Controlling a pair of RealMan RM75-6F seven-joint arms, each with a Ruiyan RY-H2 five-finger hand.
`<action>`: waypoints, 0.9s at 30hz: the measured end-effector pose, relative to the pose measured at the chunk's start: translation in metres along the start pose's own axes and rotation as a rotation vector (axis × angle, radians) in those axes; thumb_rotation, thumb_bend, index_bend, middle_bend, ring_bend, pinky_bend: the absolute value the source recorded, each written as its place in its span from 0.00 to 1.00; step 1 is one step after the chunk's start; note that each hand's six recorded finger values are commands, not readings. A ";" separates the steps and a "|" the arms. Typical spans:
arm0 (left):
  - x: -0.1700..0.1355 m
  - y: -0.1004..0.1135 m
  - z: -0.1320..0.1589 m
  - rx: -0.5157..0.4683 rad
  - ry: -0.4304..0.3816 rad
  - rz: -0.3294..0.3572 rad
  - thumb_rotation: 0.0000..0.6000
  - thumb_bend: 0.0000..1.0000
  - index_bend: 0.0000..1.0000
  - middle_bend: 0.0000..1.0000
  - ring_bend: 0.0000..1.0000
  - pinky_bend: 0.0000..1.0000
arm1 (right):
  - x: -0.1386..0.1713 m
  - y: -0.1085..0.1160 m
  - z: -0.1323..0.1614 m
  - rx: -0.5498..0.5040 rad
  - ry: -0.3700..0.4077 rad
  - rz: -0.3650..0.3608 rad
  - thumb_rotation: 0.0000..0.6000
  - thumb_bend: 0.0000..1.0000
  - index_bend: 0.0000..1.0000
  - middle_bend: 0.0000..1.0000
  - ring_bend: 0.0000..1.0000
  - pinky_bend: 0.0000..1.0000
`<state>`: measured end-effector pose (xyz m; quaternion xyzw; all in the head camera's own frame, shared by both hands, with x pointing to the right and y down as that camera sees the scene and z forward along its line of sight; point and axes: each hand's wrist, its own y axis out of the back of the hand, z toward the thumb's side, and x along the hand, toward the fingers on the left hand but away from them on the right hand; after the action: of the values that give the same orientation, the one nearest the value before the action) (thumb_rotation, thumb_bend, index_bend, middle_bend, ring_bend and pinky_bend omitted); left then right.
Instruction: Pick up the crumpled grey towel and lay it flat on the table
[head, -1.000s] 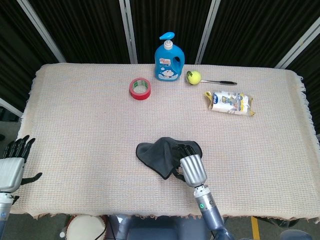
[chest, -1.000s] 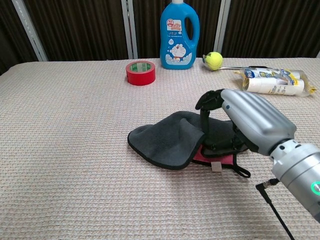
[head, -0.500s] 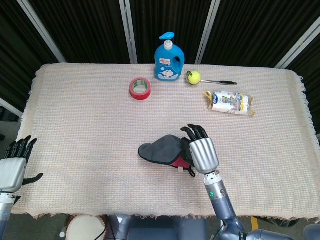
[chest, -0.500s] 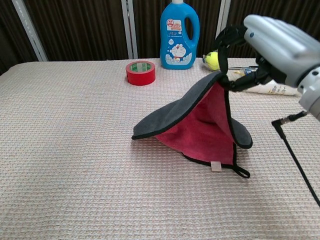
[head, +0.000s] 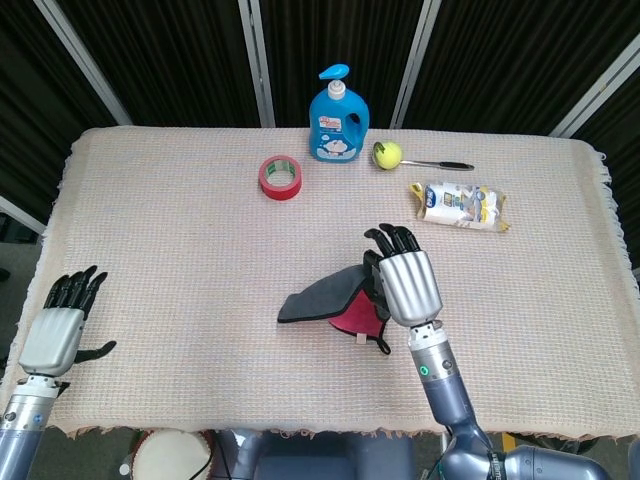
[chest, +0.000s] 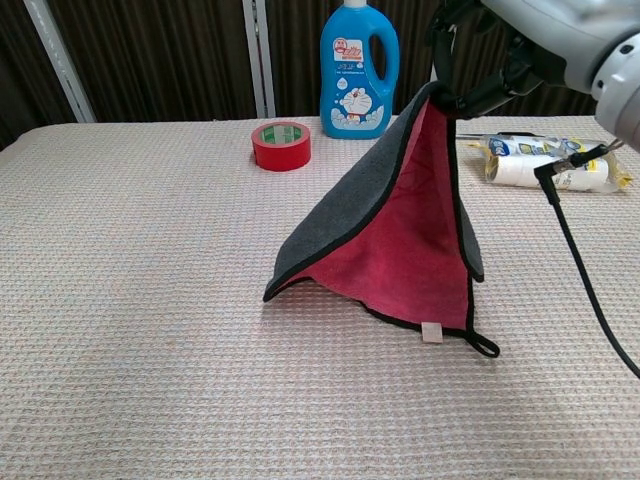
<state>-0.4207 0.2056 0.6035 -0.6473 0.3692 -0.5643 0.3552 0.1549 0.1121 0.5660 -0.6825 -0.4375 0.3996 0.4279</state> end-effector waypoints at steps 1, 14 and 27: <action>0.002 -0.001 0.004 -0.002 -0.007 0.001 1.00 0.03 0.04 0.01 0.00 0.02 | -0.002 -0.001 0.001 0.002 -0.002 0.002 1.00 0.68 0.66 0.31 0.21 0.23; 0.052 -0.011 0.073 -0.094 -0.086 -0.005 1.00 0.05 0.06 0.01 0.00 0.02 | -0.029 -0.005 0.007 0.038 -0.041 -0.012 1.00 0.68 0.67 0.32 0.21 0.23; 0.079 -0.026 0.140 -0.181 -0.135 -0.030 1.00 0.05 0.12 0.02 0.00 0.02 | -0.062 0.008 0.029 0.033 -0.064 -0.088 1.00 0.69 0.68 0.32 0.21 0.24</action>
<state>-0.2729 0.1546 0.6477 -0.7188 0.3841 -0.4891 0.3106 0.1113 0.0585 0.5598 -0.6422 -0.4738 0.4092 0.4422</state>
